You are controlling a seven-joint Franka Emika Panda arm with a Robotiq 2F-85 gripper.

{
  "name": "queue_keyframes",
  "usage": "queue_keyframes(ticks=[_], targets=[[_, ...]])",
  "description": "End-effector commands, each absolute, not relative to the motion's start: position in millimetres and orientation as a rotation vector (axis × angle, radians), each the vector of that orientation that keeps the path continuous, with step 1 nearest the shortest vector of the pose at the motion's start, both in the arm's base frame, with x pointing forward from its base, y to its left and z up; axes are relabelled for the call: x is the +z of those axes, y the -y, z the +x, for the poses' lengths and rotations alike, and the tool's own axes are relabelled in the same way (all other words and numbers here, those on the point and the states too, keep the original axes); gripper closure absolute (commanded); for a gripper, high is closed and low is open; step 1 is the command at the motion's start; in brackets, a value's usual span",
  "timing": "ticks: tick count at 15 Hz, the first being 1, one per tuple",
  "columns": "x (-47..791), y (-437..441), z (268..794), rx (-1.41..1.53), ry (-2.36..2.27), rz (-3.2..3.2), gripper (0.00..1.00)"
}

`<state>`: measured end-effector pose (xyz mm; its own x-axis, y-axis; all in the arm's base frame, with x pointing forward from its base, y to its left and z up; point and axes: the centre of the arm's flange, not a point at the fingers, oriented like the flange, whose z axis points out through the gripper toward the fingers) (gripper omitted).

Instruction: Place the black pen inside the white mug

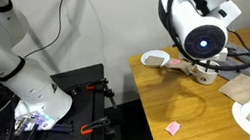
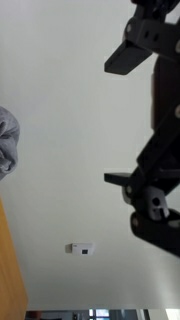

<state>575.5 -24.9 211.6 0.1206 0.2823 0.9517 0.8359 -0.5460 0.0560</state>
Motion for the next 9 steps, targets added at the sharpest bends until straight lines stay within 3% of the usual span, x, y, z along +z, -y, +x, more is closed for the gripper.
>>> queue_keyframes(ticks=[1,8,9], targets=[[256.7,18.6,535.6,-1.463,1.026,-1.973,0.0],[292.4,12.3,510.6,-1.467,1.016,-2.03,0.0],[275.0,18.4,525.7,-1.479,1.038,-1.998,0.0]])
